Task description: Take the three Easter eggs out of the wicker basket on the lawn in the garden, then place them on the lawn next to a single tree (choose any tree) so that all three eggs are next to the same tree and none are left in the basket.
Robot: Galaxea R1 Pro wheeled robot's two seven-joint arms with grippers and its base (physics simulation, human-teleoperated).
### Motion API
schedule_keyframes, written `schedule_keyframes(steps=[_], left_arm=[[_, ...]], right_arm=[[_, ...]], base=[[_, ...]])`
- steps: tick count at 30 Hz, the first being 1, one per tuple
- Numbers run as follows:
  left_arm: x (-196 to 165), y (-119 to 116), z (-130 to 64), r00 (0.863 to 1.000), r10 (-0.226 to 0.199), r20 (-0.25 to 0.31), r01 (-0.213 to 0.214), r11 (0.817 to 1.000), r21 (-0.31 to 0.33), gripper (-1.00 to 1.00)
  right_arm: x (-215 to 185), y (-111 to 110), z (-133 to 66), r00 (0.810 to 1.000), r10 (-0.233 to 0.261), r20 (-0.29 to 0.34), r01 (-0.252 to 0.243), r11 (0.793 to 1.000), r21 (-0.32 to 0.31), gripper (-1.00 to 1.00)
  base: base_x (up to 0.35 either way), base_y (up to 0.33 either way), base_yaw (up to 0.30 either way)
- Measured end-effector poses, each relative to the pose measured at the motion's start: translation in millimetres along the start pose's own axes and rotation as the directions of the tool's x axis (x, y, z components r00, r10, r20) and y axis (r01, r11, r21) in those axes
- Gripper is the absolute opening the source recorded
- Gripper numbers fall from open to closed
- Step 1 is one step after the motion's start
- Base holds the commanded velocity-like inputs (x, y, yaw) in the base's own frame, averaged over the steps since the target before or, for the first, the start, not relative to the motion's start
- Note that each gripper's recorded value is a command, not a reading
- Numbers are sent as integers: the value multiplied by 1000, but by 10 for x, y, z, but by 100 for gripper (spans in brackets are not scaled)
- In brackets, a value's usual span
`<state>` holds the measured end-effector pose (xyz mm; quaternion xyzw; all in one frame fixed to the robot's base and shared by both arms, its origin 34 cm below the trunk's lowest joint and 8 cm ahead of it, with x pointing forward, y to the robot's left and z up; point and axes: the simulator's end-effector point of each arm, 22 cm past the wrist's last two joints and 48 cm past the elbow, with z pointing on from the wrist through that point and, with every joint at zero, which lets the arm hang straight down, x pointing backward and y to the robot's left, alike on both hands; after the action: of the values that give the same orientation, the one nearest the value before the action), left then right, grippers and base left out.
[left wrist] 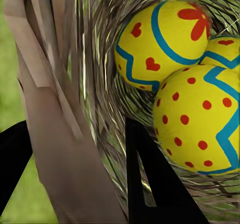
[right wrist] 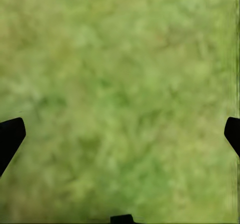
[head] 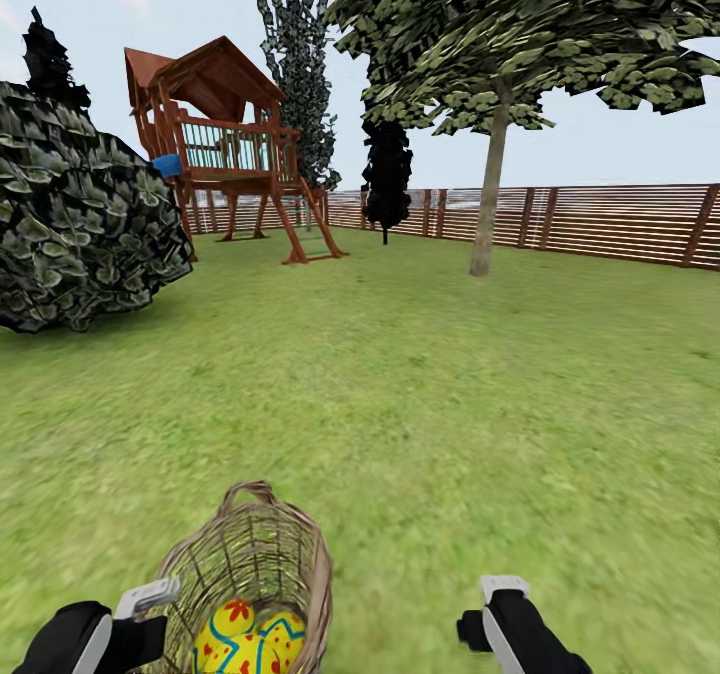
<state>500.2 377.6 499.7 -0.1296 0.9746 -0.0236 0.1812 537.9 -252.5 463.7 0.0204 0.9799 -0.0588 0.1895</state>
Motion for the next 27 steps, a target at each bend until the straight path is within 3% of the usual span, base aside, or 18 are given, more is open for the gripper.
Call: schedule_keyframes(steps=[7, 11, 12, 14, 17, 20, 23, 27], left_arm=[[26, -208, 62, 1000, 23, 20, -24, 1000, 12, -100], [23, -338, 82, 999, 24, 33, -25, 999, 29, -100], [26, -383, 81, 999, 4, 33, -5, 999, 51, -100], [16, -463, 71, 999, -24, 33, 21, 996, 88, -100], [15, -369, 73, 999, 4, 34, -6, 999, 50, -100], [-2, -438, 58, 999, -22, 37, 19, 996, 84, -100], [-29, -300, 49, 999, 5, 41, -7, 999, 41, -100], [-36, -367, 44, 999, -18, 42, 15, 997, 71, -100]], right_arm=[[-276, -243, -76, 999, 3, 53, -5, 999, 31, 100], [-369, -195, -125, 997, -10, 78, 8, 1000, 27, 100], [-585, -159, -245, 991, -13, 133, 10, 1000, 20, 100], [-594, -155, -252, 991, -15, 136, 13, 1000, 20, 100], [-576, -129, -252, 991, -37, 130, 34, 999, 22, 100], [-688, -54, -331, 985, -55, 161, 53, 998, 16, 100], [-720, -79, -348, 984, -56, 169, 53, 998, 19, 100], [-717, -107, -345, 985, -49, 166, 46, 999, 20, 100]], base=[[252, 0, 0], [343, 0, 0], [343, 0, 0], [343, 0, -150], [343, 0, -273], [343, 0, -30], [343, 0, -86], [343, 0, -279]])
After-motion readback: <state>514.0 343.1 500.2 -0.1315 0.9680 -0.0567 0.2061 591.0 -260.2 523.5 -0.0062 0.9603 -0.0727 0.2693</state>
